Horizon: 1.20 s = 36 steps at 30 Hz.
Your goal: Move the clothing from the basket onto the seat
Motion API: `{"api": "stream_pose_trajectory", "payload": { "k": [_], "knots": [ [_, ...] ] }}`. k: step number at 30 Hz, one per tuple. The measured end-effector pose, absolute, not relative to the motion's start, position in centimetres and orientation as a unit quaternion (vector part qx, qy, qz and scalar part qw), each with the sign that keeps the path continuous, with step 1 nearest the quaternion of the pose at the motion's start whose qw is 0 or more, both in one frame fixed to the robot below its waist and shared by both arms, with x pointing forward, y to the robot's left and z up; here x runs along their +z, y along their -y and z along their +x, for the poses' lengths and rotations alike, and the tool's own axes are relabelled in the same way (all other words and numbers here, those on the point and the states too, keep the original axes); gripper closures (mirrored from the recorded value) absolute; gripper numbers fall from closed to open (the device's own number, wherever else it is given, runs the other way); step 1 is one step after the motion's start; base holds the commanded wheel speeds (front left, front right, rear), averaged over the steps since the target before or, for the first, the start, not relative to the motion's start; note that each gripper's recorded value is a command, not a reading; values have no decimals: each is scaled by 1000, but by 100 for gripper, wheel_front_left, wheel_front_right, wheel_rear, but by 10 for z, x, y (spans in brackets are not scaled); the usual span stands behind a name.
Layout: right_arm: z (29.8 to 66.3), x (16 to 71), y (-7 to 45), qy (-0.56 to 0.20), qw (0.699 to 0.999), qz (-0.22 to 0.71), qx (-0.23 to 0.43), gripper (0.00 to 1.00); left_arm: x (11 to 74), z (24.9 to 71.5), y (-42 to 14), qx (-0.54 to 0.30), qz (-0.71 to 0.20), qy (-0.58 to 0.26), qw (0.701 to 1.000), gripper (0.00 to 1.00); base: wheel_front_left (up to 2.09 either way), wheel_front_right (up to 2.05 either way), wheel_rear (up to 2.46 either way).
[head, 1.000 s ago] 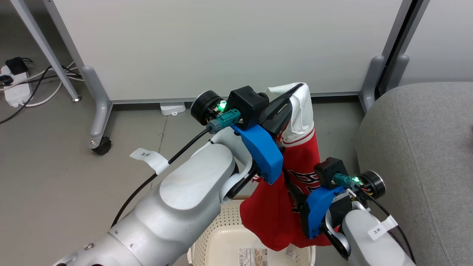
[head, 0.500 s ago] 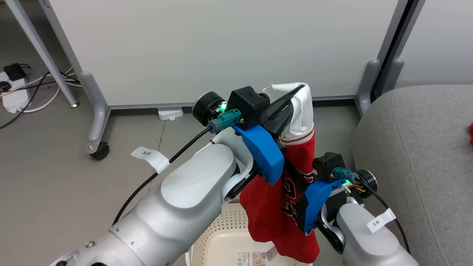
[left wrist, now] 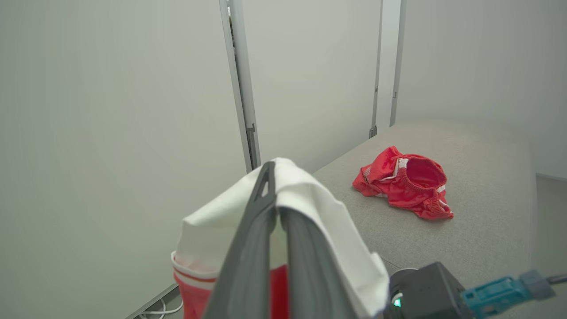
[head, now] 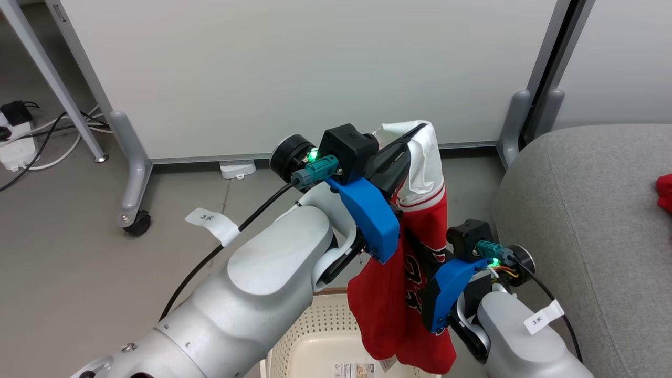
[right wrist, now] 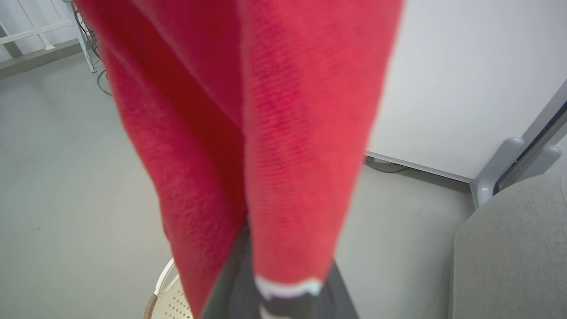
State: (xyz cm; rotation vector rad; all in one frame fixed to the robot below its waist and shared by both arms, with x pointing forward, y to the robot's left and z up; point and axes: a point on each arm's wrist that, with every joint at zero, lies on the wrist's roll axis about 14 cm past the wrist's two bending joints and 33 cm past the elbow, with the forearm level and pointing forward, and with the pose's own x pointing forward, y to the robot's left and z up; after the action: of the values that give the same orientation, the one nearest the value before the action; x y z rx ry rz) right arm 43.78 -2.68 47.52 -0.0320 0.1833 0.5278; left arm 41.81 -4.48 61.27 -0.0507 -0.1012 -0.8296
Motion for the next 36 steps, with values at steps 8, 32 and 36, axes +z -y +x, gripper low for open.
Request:
{"api": "stream_pose_trajectory", "payload": {
  "k": [8,32,36],
  "knots": [
    [439,477,28,-86,962,-18,259,100,601,417,45,-402,-17,24,915,0,0,0,0],
    [463,527,55,-1,976,-8,216,100,534,401,-15,-320,-85,-3,944,0,0,0,0],
    [461,534,65,13,979,-6,205,100,518,386,-34,-306,-81,-6,949,0,0,0,0]
  ]
}}
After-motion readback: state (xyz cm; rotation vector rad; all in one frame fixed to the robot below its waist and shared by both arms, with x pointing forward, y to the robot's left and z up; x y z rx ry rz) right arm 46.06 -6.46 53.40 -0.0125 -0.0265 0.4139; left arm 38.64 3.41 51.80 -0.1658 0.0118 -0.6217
